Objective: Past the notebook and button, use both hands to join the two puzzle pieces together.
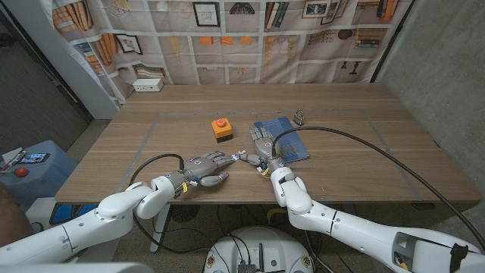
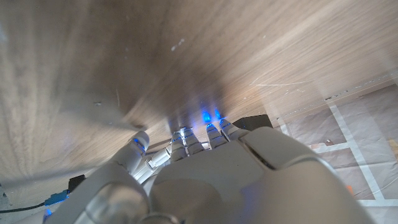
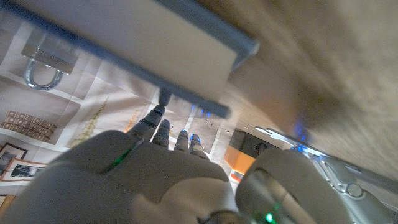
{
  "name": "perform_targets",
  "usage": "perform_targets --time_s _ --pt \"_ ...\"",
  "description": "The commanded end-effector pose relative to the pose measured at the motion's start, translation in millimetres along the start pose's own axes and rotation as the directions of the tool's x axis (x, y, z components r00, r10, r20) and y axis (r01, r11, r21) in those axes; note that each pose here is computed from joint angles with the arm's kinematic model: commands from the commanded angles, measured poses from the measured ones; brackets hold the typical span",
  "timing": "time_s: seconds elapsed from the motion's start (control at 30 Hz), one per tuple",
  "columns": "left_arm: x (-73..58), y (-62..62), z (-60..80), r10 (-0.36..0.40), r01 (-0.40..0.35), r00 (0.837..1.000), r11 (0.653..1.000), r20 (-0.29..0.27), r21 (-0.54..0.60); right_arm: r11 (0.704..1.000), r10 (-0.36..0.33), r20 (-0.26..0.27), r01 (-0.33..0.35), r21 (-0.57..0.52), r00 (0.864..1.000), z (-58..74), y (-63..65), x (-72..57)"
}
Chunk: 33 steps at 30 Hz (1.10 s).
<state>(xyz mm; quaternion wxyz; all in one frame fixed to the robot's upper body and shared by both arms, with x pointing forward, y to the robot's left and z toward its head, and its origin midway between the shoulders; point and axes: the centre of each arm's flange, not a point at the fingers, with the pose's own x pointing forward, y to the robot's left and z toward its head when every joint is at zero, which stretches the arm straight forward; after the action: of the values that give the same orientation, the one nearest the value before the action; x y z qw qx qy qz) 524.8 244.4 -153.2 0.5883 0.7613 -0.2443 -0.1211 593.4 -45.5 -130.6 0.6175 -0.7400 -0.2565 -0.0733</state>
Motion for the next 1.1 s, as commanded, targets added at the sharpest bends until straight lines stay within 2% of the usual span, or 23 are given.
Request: perform_targets --time_s 0.03,0.5,1.1 --pt "0.1 0.5 -0.1 0.003 -0.003 1.000 1.000 0.001 0.000 1.000 0.017 -0.017 -0.017 -0.018 1.000 0.3 4.9 0.8" --pt "-1.0 1.3 -2.0 0.018 -0.018 1.000 1.000 0.001 0.002 0.999 0.034 -0.036 -0.035 -0.030 0.999 -1.2 9.6 1.2" --pt "-7.4 6.0 -7.0 0.092 -0.092 0.996 0.996 0.002 0.000 0.998 0.052 -0.058 -0.053 -0.030 0.997 -3.6 13.3 1.4"
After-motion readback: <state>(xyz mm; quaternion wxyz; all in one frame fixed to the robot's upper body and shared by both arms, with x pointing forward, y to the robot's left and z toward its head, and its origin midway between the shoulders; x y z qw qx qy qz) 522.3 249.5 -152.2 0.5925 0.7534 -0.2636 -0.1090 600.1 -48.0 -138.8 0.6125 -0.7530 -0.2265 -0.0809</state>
